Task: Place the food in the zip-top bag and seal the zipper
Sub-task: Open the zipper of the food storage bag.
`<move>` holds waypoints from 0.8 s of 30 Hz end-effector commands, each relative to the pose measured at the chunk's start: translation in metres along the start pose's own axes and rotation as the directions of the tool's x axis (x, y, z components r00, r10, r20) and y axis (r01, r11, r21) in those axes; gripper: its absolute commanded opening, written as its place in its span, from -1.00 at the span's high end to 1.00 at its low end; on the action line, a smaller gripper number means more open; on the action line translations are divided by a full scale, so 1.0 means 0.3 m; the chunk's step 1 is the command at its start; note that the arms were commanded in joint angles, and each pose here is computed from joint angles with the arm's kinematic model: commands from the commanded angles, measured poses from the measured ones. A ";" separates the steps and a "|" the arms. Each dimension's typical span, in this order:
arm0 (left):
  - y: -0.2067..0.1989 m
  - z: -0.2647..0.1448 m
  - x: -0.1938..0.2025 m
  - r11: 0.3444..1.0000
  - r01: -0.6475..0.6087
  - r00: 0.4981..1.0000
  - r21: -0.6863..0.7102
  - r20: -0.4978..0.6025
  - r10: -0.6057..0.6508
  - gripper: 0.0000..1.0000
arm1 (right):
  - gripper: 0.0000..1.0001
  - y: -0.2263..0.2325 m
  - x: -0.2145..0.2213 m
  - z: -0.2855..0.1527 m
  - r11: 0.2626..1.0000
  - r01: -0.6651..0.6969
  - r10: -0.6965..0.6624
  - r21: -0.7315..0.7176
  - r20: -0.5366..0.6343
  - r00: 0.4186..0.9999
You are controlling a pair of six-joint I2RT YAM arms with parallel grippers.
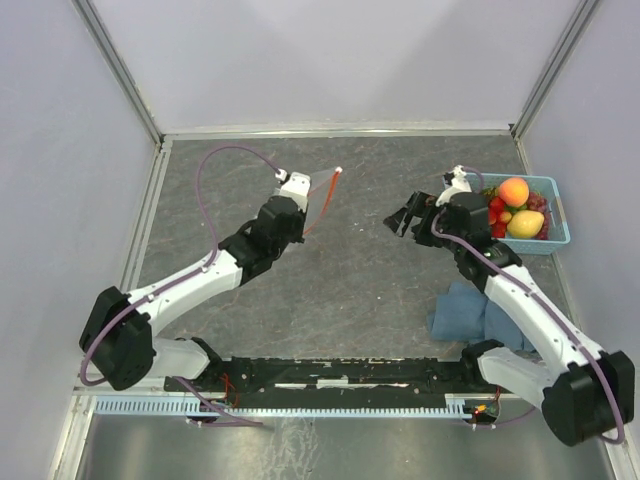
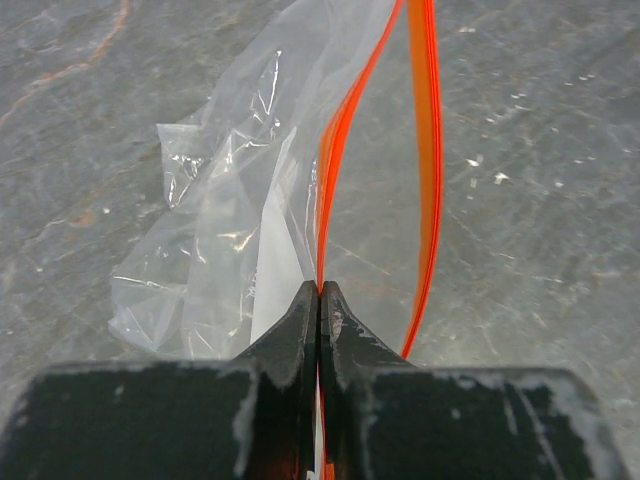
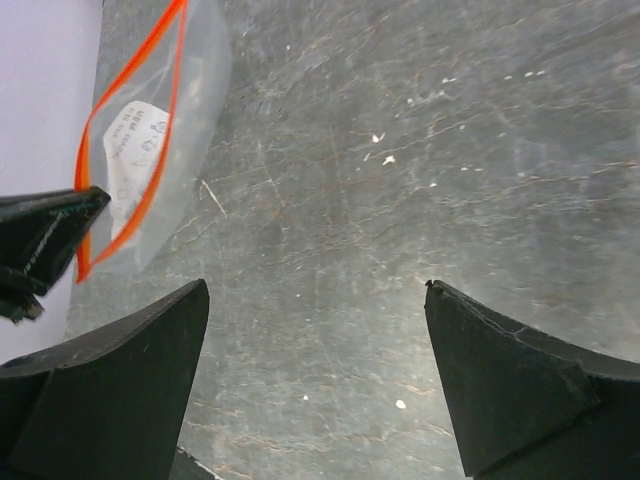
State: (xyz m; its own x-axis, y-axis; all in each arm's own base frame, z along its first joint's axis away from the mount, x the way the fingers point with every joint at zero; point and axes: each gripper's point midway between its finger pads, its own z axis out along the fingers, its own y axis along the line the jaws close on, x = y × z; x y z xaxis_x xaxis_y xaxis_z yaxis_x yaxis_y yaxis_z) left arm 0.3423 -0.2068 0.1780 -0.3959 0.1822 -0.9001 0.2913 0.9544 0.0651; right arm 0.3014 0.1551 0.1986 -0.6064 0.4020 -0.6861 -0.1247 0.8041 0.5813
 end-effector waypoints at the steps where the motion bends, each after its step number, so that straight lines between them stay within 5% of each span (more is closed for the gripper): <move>1: -0.084 -0.040 -0.071 0.996 0.079 0.990 0.050 0.113 -0.084 0.95 | -0.92 0.105 -0.052 0.070 0.994 -0.063 0.068 -0.094 0.061 0.996; 24: -0.237 -0.094 -0.015 0.992 0.122 0.979 0.041 0.160 -0.127 0.95 | -0.44 0.237 0.170 0.374 0.960 -0.226 0.216 -0.165 -0.073 0.974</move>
State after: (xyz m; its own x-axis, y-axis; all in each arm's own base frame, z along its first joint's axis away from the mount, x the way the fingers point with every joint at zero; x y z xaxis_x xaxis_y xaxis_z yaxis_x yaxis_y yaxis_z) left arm 0.2951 -0.2597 0.1740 -0.3175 0.1441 -0.9372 0.3190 0.9470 0.0375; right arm 0.3328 0.2643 0.1379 -0.7092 0.4828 -0.5138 -0.0705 0.6765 0.7331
